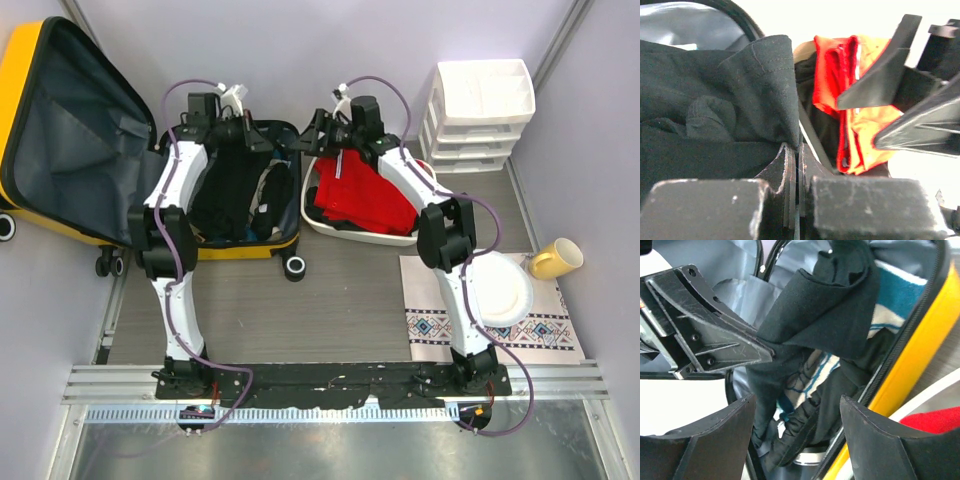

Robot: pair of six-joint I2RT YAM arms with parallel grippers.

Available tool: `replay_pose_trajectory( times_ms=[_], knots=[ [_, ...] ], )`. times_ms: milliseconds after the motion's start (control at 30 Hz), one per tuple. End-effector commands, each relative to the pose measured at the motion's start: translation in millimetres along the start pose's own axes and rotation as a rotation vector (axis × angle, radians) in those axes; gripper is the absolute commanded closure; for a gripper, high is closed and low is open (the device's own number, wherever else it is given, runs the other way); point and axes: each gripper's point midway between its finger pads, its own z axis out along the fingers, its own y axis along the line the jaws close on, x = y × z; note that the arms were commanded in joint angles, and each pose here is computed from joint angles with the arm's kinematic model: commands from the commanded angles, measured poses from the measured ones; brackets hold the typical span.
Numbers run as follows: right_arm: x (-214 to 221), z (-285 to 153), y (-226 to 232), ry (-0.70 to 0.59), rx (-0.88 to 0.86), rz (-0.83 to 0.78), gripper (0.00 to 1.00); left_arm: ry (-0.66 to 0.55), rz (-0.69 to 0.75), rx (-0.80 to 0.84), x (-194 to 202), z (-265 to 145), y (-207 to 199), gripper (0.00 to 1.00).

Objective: Open, take out, and arrange the luggage

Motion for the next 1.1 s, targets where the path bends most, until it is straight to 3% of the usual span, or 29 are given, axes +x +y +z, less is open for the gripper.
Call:
replay_pose_trajectory(
  times_ms=[0,267,467,1067],
  knots=[
    [-18,-3,35,-0.031,-0.120,0.012,0.26,0.003,0.027,0.202,-6,-14,-68,1.00],
    [-8,-11,33,0.006,-0.152,0.059,0.24,0.069,0.033,0.239,26,-2,-79,1.00],
    [3,-1,10,0.018,-0.094,0.103,0.24,0.058,0.042,0.281,22,-3,-93,1.00],
    [5,0,26,0.031,-0.141,0.089,0.24,-0.003,0.143,0.362,21,-18,-127,1.00]
  ],
)
